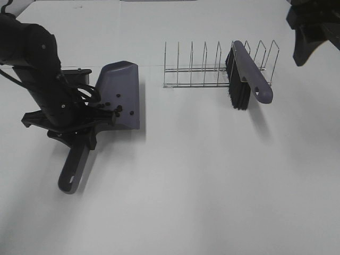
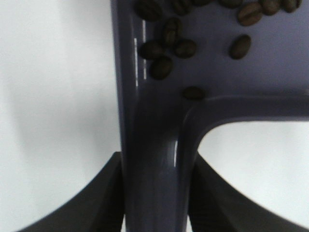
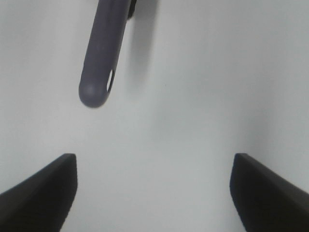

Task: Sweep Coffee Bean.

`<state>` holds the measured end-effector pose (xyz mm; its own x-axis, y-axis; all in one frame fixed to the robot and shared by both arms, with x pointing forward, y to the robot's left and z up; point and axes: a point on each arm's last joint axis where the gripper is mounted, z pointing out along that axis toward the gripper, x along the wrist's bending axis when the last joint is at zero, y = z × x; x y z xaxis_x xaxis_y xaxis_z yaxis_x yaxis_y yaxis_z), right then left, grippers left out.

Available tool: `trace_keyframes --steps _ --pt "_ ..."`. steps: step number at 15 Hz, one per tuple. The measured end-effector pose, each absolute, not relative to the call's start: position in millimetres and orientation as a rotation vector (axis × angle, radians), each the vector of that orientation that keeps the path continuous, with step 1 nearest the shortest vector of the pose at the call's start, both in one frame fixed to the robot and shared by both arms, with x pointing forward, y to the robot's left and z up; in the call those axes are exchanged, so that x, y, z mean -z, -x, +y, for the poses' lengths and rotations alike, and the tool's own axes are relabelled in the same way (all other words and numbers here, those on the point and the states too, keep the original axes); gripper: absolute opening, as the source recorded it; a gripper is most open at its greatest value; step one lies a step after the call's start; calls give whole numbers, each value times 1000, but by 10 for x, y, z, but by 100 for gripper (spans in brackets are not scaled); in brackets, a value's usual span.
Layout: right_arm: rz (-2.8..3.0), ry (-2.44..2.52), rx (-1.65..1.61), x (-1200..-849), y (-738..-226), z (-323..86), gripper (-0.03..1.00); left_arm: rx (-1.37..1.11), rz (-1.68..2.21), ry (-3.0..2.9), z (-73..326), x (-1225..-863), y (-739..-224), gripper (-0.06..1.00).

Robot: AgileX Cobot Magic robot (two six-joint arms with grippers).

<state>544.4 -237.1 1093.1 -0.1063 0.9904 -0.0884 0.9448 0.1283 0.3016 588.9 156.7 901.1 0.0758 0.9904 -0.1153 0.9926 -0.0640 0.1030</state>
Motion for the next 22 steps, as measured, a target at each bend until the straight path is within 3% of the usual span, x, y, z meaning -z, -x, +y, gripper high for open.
trace_keyframes --steps 10,11,12,15,17,22 --pt "2103 -1919 -509 -10762 -3785 -2661 76 96 2101 -2184 1489 -8728 -5865 35" --pt "2088 -1910 -553 -10784 -3692 -2675 76 97 2101 -2183 1486 -8731 -5871 39" --pt "2044 -1870 -633 -10866 -3539 -2711 76 100 2102 -2169 1478 -8735 -5878 58" --pt "2025 -1852 -667 -10915 -3395 -2745 76 98 2077 -2220 1490 -8760 -5868 67" --pt "2040 -1866 -641 -10917 -3300 -2768 76 63 2014 -2345 1551 -8916 -5820 68" --pt "2047 -1813 -663 -10805 -3063 -2825 76 -168 1962 -2402 1809 -10003 -5518 68"
